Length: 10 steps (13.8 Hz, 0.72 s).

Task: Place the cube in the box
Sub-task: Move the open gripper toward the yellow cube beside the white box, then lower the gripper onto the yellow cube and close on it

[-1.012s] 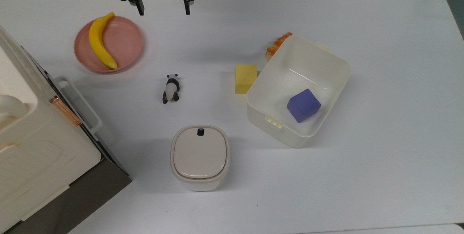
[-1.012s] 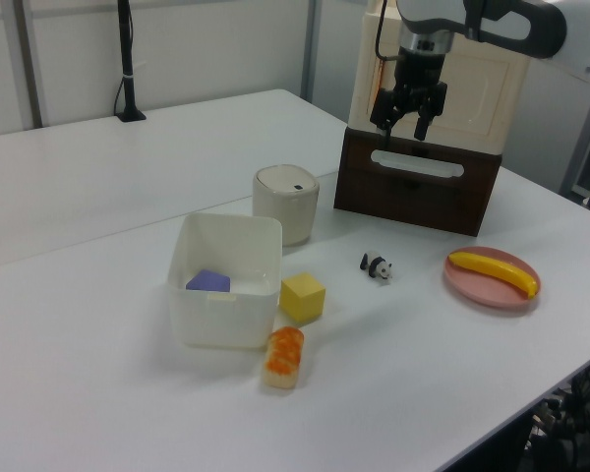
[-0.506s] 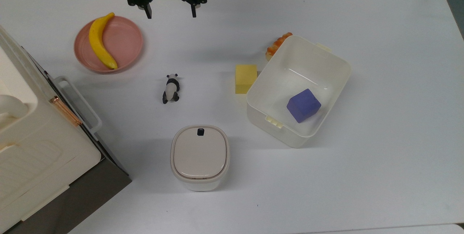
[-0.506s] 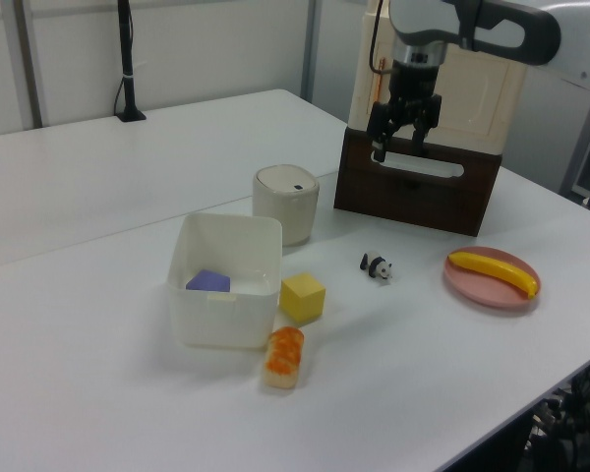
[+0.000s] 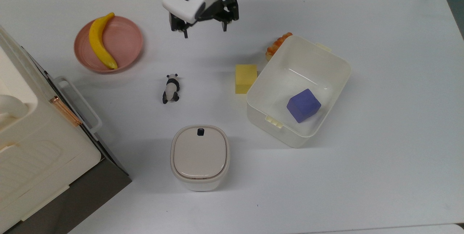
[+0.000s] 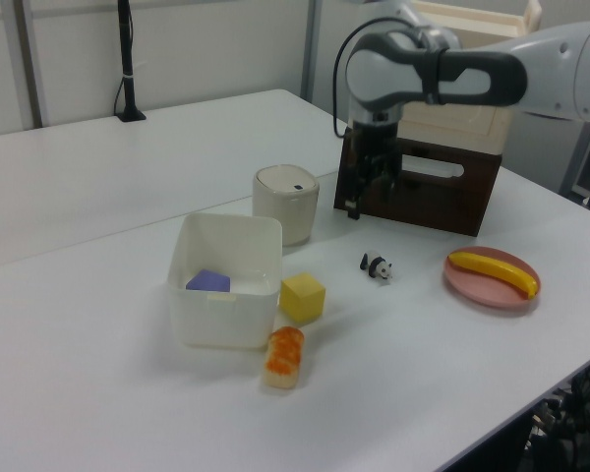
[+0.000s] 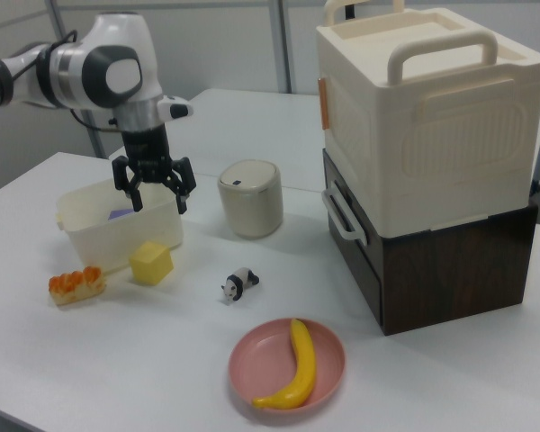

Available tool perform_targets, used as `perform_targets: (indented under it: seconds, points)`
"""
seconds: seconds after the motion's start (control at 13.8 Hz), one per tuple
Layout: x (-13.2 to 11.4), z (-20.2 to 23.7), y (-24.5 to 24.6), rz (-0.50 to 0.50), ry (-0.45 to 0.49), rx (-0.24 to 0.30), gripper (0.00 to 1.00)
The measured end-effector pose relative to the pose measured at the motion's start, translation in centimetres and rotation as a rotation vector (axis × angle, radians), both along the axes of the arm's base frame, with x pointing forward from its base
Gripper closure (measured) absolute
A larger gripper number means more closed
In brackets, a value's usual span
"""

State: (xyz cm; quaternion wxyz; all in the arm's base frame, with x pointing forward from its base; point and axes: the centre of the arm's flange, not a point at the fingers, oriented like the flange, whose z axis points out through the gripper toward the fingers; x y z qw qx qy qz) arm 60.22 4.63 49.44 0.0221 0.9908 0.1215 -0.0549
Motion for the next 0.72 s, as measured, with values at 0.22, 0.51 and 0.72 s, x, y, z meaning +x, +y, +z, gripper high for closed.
perform_targets:
  seconds: [0.22,0.51,0.72]
  points:
    - [0.0,-2.8,1.3,-0.045,-0.023,0.147,0.0]
    - [0.1,-5.4,1.5,-0.101,-0.065,0.249,0.0]
    - [-0.1,-7.6,1.3,-0.099,-0.066,0.255,0.0]
